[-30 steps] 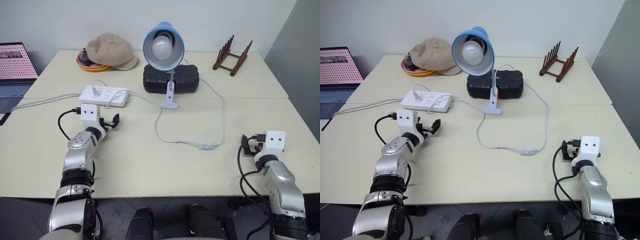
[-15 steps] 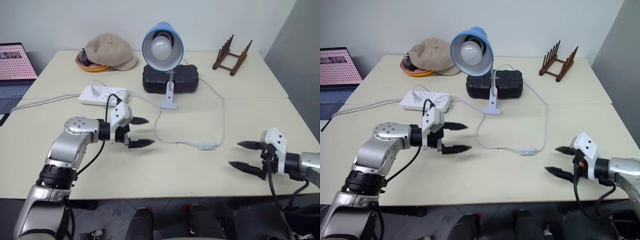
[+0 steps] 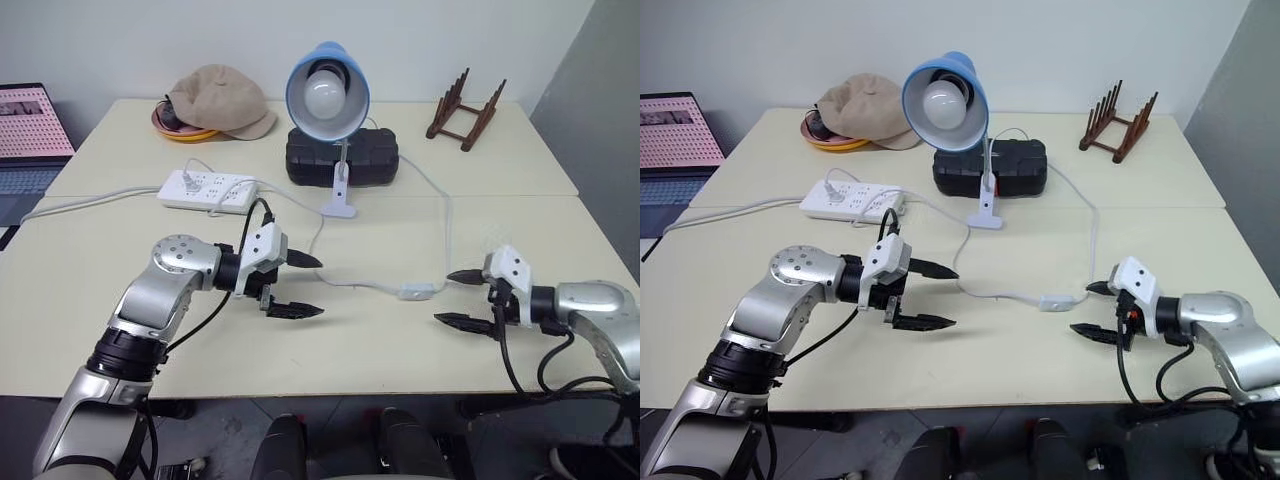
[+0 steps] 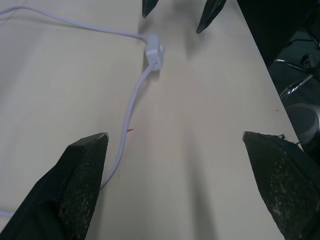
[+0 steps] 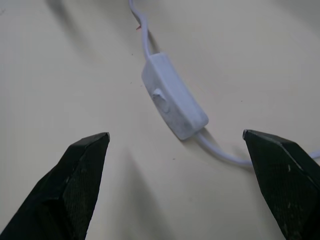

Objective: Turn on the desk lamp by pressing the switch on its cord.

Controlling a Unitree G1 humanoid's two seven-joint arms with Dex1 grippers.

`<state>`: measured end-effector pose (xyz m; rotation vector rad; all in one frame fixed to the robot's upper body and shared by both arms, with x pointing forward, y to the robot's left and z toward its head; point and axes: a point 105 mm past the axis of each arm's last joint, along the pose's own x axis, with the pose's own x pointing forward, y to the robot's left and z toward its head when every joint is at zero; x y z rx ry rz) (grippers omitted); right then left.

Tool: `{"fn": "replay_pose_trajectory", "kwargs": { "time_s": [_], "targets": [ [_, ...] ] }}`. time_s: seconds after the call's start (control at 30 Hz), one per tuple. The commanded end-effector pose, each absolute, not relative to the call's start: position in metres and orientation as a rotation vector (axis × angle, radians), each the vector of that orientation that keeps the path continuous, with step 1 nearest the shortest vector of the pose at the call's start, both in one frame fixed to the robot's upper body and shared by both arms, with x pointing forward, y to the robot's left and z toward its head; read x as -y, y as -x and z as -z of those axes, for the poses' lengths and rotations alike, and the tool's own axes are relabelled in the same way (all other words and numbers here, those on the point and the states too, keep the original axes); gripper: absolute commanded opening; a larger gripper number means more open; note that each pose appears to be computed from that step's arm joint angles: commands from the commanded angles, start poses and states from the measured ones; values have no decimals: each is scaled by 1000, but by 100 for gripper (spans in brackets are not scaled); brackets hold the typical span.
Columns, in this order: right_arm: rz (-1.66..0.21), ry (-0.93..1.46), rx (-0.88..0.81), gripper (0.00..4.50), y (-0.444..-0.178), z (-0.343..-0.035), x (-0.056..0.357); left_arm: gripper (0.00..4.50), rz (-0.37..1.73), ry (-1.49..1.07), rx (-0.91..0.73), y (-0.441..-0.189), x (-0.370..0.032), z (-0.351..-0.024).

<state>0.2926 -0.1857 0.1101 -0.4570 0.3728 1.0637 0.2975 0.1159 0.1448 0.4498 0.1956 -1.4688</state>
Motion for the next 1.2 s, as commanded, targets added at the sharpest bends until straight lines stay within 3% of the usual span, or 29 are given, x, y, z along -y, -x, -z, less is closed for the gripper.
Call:
{"fn": "replay_pose_trajectory", "kwargs": {
  "time_s": [0.03,0.43,0.53,1.0,1.2],
  "targets": [
    [-1126,516,-343,448,-302,-114,180,450,1486,-467,-155,-293,-110,-150],
    [-1198,560,-361,448,-312,-103,175,450,1493,-436,-126,-286,-105,-150],
    [-1201,578,-363,399,-313,-101,177,450,1495,-437,-125,-286,-104,-150],
    [-1190,537,-317,41,-318,-103,167,450,1521,-419,-115,-284,-94,-148],
    [-1175,406,-299,37,-318,-111,161,450,1508,-391,-146,-282,-99,-145]
  ]
}}
